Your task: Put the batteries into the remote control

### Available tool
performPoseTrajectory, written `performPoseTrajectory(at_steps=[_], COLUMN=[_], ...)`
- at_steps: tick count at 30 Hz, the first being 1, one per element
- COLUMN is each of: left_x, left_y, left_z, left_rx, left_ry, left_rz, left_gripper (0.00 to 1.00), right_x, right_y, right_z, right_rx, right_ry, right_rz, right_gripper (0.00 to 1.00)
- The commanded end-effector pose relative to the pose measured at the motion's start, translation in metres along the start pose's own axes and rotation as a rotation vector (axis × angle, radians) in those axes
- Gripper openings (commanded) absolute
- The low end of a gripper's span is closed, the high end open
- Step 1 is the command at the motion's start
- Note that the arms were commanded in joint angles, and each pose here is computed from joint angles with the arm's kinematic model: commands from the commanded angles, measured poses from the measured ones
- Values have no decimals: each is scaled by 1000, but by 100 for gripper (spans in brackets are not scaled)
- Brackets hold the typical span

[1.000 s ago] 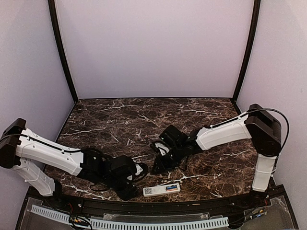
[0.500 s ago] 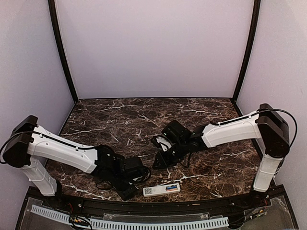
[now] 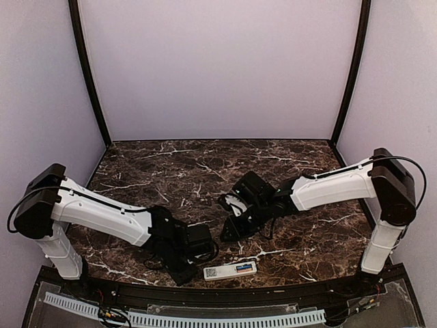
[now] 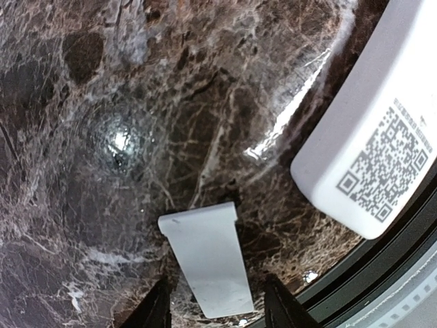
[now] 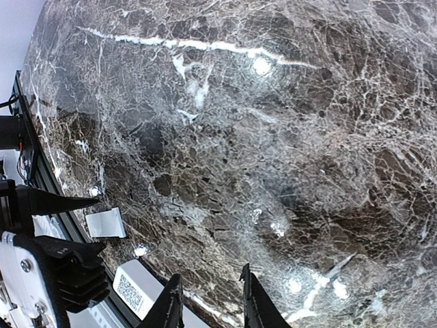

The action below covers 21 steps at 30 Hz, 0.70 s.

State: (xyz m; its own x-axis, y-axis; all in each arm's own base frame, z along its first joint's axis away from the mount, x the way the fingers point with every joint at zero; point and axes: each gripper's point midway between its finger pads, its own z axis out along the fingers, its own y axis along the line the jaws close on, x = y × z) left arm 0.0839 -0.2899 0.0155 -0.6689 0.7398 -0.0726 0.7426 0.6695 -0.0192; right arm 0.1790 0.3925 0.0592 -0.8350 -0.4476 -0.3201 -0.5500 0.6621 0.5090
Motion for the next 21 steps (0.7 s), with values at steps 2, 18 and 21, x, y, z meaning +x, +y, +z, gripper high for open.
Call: performPoseTrajectory(at_steps=[2,18,21], left_x=[6,12,12], left_y=[2,-2,-2], left_z=[6,2,3], left_rx=[-15,8,9], left_ry=[59,94,90], left_rz=[-4,-26,-26], left_gripper=[38,20,17], right_x=[-2,0,0], right_y=[3,2,2], right_z=[-10,-11,-12], right_rx=[0,5,4], right_ry=[-29,-31,-32], right_rz=[-24,-25,-25], right_gripper=[28,28,28])
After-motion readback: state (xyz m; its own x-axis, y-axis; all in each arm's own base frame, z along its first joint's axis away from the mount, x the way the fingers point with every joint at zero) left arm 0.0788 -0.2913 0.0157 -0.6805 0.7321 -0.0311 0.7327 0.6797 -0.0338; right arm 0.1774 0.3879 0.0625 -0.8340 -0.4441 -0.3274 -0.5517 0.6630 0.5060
